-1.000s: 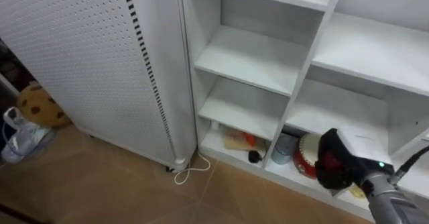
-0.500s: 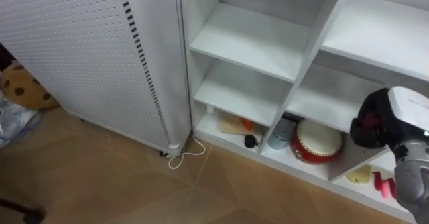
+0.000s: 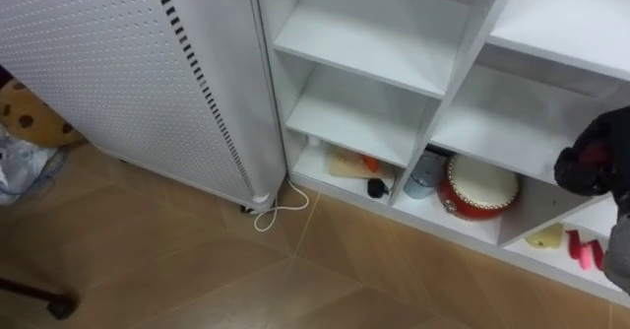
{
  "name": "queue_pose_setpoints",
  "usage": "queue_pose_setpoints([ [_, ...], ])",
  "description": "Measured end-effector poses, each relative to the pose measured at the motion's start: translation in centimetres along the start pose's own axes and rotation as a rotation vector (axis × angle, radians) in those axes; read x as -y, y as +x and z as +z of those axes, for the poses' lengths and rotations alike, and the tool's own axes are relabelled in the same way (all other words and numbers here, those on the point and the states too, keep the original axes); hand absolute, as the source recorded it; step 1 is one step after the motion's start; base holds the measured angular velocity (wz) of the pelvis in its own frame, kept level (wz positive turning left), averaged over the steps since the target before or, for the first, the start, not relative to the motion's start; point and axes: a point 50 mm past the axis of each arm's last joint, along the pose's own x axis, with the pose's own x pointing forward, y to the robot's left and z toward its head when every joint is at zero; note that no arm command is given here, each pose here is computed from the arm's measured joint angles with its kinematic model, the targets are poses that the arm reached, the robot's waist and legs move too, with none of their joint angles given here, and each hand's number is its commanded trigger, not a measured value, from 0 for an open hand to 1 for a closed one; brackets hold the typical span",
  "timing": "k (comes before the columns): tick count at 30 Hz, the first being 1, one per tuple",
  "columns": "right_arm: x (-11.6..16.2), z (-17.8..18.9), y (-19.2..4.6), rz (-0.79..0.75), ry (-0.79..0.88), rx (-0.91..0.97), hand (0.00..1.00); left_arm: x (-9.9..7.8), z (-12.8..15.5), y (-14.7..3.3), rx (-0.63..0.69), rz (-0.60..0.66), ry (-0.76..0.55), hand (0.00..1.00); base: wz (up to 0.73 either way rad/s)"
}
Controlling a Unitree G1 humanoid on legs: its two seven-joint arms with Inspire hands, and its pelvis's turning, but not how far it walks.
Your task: Arrange fruit in the closet
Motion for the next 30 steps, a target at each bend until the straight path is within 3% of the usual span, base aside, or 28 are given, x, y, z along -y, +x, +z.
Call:
queue_pose_setpoints([
  [30,1.1,0.8,1.1,-0.074,-0.027,-0.017,1.0,-1.1,-0.7,-0.1,-0.03,0.06,0.021,0.0,0.01],
])
